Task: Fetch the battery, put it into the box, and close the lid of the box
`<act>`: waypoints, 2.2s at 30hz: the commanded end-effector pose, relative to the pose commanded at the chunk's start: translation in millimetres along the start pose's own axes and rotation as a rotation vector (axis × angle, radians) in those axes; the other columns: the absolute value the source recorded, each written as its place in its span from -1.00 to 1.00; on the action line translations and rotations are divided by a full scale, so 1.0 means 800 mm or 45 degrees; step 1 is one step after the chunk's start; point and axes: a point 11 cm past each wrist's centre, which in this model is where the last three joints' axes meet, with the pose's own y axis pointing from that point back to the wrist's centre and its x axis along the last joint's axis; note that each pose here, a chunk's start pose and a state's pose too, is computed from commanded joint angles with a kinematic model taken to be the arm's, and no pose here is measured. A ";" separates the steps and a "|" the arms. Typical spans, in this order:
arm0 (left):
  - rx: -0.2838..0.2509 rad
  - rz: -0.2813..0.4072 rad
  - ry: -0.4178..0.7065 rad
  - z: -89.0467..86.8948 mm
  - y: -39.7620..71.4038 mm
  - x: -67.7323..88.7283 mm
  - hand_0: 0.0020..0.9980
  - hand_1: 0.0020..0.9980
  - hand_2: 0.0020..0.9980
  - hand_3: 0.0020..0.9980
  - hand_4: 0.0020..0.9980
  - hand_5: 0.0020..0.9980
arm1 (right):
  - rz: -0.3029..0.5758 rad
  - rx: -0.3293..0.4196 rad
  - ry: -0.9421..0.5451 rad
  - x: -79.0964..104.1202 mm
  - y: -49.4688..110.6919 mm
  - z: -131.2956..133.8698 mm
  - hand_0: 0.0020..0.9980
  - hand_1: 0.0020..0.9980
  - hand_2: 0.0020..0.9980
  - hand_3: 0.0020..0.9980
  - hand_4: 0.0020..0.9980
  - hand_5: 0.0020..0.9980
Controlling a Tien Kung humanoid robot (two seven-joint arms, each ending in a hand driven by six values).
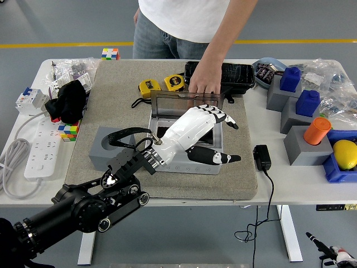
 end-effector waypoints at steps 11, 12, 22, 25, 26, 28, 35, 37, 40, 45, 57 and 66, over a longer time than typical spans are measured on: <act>0.047 -0.006 0.007 -0.012 0.015 0.010 0.18 0.21 0.17 0.18 0.82 0.40 | 0.003 -0.004 -0.010 0.001 0.000 0.002 0.66 0.53 0.49 0.65 1.00 1.00; 0.052 0.001 0.002 -0.014 0.016 0.013 0.18 0.21 0.17 0.18 0.82 0.40 | 0.003 -0.003 -0.011 0.001 0.000 0.002 0.66 0.53 0.49 0.65 1.00 1.00; 0.045 0.111 0.007 -0.017 0.022 0.032 0.20 0.12 0.17 0.18 0.83 0.41 | 0.004 -0.003 -0.007 0.001 0.000 0.002 0.66 0.53 0.49 0.65 1.00 1.00; 0.029 0.187 0.052 -0.016 0.025 0.045 0.14 0.03 0.16 0.15 0.89 1.00 | 0.002 -0.002 -0.008 0.000 0.000 0.001 0.66 0.53 0.49 0.65 1.00 1.00; 0.020 0.217 0.074 -0.015 0.026 0.051 0.14 0.03 0.16 0.15 0.89 1.00 | 0.002 -0.003 -0.008 0.000 0.000 0.002 0.66 0.53 0.49 0.65 1.00 1.00; 0.002 0.264 0.103 -0.012 0.027 0.065 0.14 0.03 0.16 0.15 0.89 1.00 | 0.003 -0.006 -0.008 0.001 0.000 0.003 0.66 0.53 0.49 0.65 1.00 1.00; 0.023 0.416 0.264 -0.022 0.039 0.116 0.62 0.61 0.51 0.49 1.00 1.00 | 0.000 -0.009 -0.007 -0.001 0.000 0.005 0.66 0.53 0.49 0.65 1.00 1.00; 0.048 0.440 0.311 -0.033 0.045 0.130 0.62 0.61 0.51 0.49 1.00 1.00 | 0.000 -0.006 -0.009 -0.001 0.000 0.004 0.66 0.53 0.49 0.65 1.00 1.00; 0.080 0.476 0.369 -0.049 0.052 0.149 0.62 0.61 0.51 0.49 1.00 1.00 | 0.001 -0.006 -0.011 0.000 0.000 0.003 0.66 0.53 0.49 0.65 1.00 1.00; 0.149 0.553 0.464 -0.078 0.067 0.174 1.00 1.00 0.94 0.90 1.00 1.00 | 0.005 -0.003 -0.018 0.002 0.000 0.001 0.66 0.53 0.49 0.64 1.00 1.00; 0.278 0.497 0.453 -0.104 0.082 0.159 1.00 1.00 0.99 0.95 1.00 1.00 | 0.005 0.000 -0.025 0.001 0.000 -0.001 0.66 0.53 0.49 0.64 1.00 1.00; 0.314 0.451 0.408 -0.107 0.082 0.145 1.00 1.00 0.97 0.91 1.00 1.00 | 0.010 0.001 -0.026 0.004 0.000 -0.002 0.66 0.53 0.49 0.64 1.00 1.00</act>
